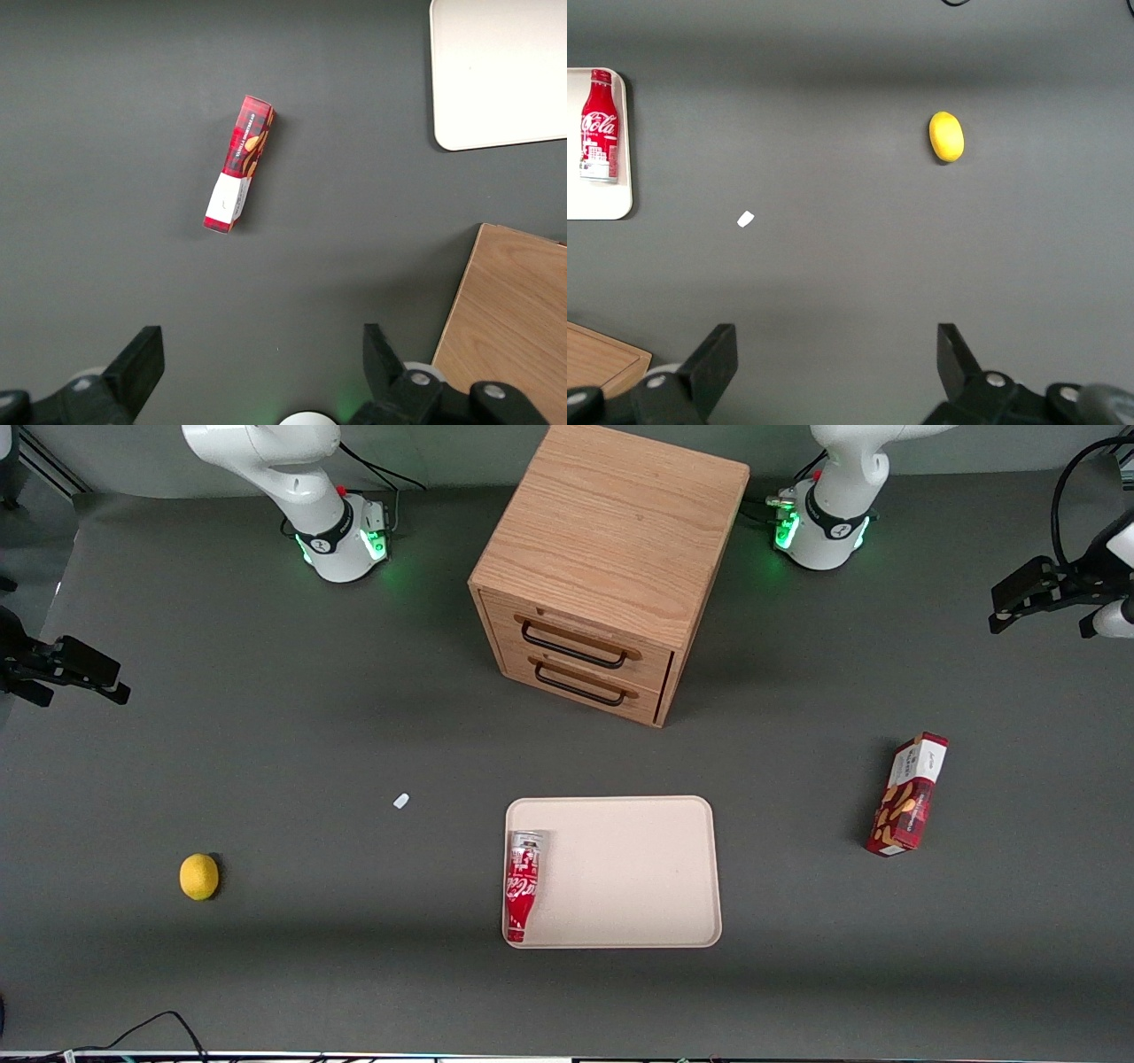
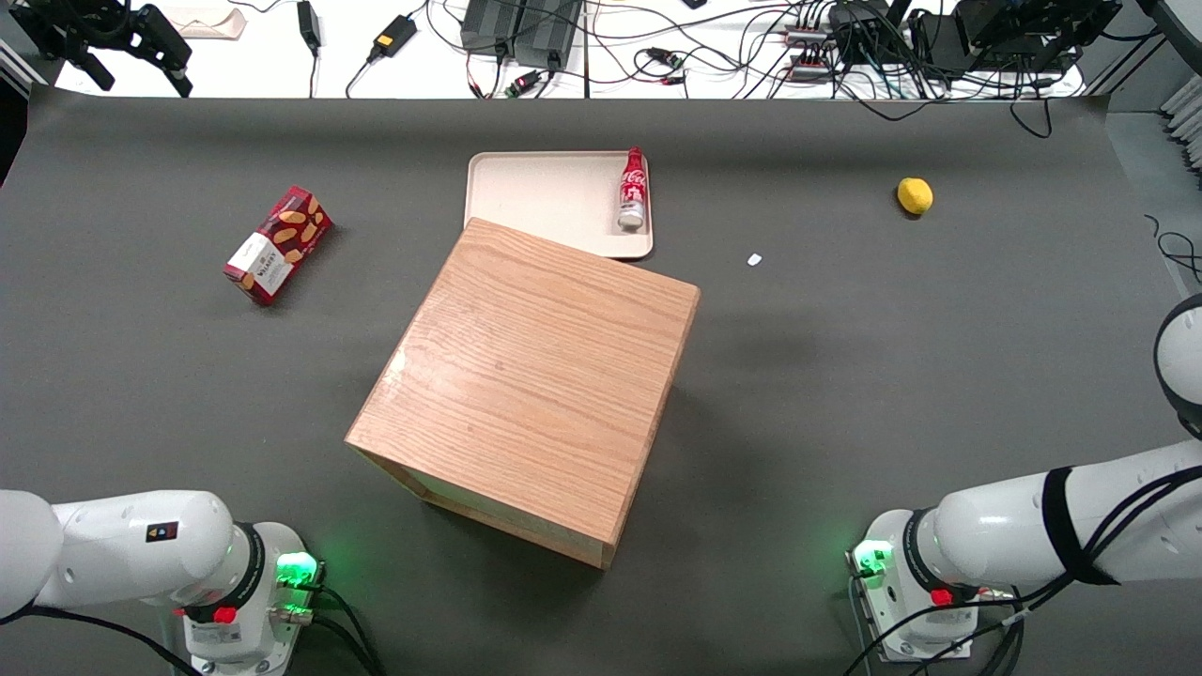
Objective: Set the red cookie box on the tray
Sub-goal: 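Move the open left gripper down over the red plaid cookie box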
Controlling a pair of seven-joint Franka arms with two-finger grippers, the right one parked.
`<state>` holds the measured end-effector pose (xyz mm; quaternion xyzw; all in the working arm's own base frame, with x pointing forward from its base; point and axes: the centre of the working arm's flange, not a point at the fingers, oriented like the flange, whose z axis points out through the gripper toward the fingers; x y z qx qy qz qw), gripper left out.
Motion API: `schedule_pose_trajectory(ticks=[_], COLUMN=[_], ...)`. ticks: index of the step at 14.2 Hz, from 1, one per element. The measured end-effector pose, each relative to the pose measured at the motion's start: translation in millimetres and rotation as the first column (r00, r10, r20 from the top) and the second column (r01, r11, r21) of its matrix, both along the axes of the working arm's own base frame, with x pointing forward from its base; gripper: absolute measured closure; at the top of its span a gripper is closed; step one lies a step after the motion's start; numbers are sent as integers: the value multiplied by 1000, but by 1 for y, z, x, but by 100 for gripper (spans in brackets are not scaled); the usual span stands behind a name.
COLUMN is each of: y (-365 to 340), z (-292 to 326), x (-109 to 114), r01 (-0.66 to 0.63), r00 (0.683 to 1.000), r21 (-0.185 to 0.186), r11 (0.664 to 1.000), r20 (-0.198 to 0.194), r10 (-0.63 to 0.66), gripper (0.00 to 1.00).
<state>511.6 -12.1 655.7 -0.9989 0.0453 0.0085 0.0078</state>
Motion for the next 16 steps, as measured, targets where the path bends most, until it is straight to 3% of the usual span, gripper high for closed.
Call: schedule_pose_trajectory(ticks=[5,11,16], y=[0,3,16], z=[-3,-43,-109], x=[1,22,50], r01=[1,4,44], r00=[1000,998,993], r21=[-1,0,51], r11=[1000,1000,998], r20=[-4,-70,-111], r10=[-1,-4,-38], gripper=[0,0,0])
